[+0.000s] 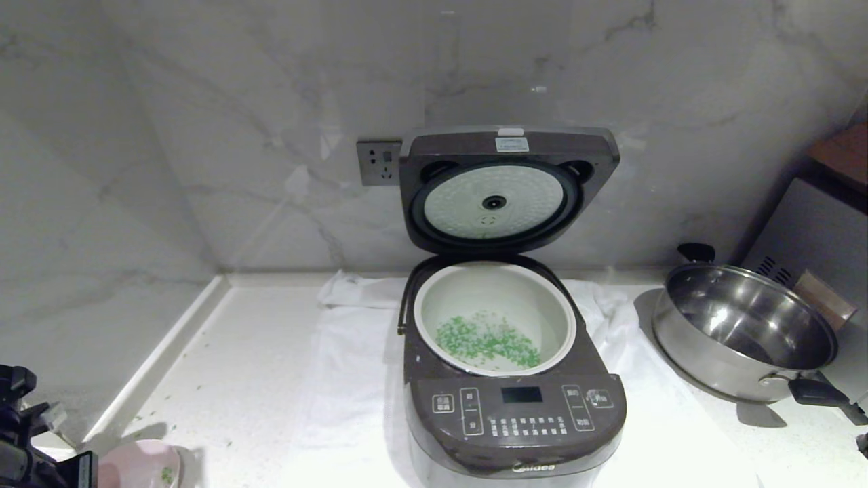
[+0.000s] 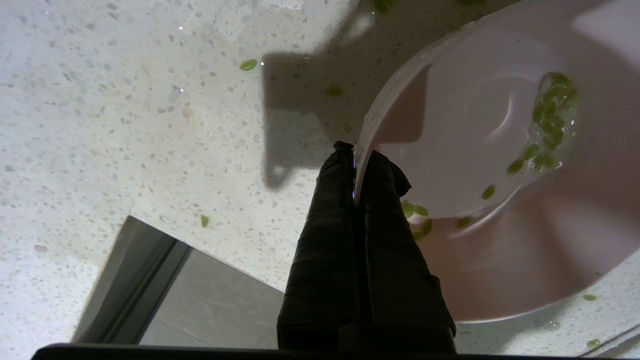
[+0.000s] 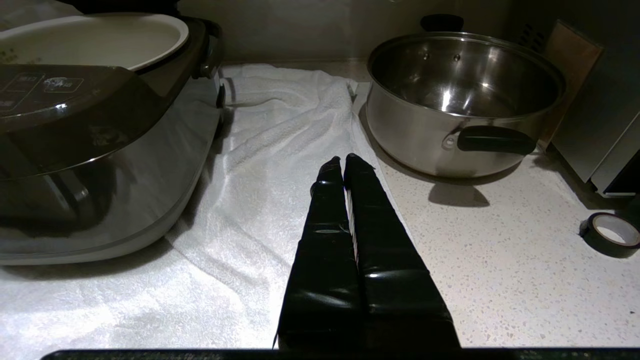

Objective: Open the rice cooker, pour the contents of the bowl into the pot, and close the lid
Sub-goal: Place the bowl on the table

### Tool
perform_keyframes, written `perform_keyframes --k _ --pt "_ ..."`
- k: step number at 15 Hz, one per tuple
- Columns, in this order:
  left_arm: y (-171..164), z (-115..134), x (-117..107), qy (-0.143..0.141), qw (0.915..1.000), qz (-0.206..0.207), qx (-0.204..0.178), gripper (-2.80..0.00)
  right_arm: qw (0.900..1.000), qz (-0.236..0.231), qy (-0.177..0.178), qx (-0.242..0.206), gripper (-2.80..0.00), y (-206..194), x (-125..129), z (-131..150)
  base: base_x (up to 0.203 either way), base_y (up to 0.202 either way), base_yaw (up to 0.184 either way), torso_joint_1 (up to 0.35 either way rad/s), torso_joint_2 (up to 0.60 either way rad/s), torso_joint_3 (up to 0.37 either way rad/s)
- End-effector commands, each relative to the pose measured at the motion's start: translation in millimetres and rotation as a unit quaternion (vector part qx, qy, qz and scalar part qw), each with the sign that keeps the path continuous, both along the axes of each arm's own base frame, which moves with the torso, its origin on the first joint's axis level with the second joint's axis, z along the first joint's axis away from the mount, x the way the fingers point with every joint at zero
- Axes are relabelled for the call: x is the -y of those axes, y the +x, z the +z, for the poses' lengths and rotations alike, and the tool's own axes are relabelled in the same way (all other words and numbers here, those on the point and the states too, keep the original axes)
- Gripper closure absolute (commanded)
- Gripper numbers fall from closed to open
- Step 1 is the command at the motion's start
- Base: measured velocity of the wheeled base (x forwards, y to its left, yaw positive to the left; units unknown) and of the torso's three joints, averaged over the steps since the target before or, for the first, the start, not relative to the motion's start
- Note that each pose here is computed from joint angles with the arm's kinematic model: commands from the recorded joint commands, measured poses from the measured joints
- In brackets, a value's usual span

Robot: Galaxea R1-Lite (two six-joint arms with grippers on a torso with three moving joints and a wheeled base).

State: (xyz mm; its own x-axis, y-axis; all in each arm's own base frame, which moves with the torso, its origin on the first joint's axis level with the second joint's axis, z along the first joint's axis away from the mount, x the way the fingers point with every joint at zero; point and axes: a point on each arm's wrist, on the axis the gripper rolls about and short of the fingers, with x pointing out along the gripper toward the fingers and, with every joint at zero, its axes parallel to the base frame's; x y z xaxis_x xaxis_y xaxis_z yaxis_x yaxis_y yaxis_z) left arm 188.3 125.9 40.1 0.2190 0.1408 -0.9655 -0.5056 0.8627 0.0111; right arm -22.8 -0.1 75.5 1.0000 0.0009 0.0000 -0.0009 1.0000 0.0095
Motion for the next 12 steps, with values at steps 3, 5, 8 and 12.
perform_keyframes --k 3,5,8,12 --pt "1 -2 5 -0.006 0.9999 -0.01 -0.004 -2.8 1.0 0.0 0.0 -0.001 0.0 0 0 0 0.0 0.0 0.0 0.0 0.0 0.0" --pt "1 5 5 0.002 0.9999 -0.008 0.011 -2.8 1.0 0.0 0.0 -0.001 0.0 0 0 0 0.0 0.0 0.0 0.0 0.0 0.0" --pt "-3 24 8 0.022 0.9987 -0.012 0.045 -2.8 1.0 0.0 0.0 -0.001 0.0 0 0 0 0.0 0.0 0.0 0.0 0.0 0.0" --pt "-12 52 29 0.027 0.9948 -0.047 0.086 -2.8 1.0 0.0 0.0 -0.001 0.0 0 0 0 0.0 0.0 0.0 0.0 0.0 0.0"
